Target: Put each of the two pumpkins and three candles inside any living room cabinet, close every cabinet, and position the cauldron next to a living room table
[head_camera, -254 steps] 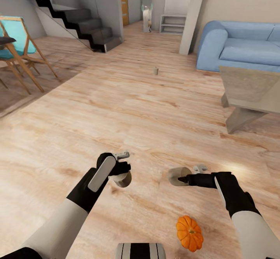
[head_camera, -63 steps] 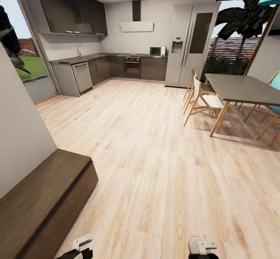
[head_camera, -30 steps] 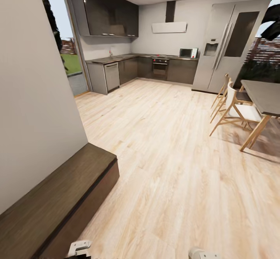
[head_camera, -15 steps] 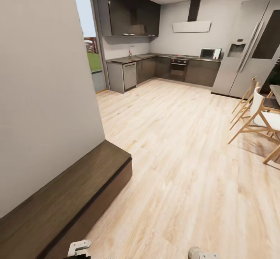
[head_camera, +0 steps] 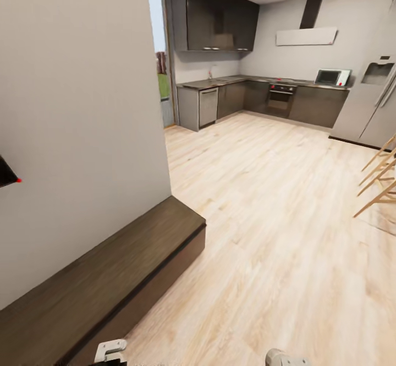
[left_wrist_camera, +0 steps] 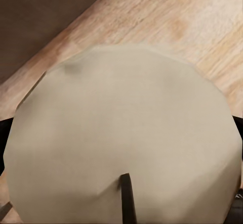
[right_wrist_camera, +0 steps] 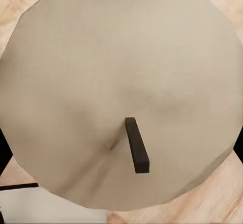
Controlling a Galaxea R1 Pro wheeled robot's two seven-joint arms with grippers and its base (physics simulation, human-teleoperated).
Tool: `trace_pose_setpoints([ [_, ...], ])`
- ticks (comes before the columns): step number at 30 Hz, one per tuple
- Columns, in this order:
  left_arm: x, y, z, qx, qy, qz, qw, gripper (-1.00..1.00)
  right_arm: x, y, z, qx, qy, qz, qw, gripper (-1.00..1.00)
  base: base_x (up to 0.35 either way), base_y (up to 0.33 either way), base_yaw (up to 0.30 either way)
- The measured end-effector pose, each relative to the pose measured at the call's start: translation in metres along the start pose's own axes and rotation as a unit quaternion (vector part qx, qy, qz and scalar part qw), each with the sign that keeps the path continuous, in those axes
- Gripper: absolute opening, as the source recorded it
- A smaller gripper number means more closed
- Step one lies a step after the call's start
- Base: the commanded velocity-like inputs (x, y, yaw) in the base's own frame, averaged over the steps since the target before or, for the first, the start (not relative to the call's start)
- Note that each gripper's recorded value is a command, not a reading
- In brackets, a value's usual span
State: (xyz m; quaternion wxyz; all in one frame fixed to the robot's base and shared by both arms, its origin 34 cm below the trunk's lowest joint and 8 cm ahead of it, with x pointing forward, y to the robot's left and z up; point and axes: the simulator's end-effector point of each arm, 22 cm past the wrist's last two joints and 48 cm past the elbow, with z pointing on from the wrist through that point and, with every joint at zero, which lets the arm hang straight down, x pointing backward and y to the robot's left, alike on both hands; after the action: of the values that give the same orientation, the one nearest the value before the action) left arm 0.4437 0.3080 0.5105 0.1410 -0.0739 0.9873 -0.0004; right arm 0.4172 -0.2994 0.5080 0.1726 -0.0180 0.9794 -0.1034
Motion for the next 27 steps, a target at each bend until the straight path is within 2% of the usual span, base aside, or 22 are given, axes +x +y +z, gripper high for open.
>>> trace_pose_setpoints([
  [27,-0.002,-0.002,-0.035,0.000,0.006,0.000,1.0000,-1.00,-0.003,-0.007,-0.035,-0.001,0.007,-0.001,1.0000,-1.00,0.000,0.000,0.283],
])
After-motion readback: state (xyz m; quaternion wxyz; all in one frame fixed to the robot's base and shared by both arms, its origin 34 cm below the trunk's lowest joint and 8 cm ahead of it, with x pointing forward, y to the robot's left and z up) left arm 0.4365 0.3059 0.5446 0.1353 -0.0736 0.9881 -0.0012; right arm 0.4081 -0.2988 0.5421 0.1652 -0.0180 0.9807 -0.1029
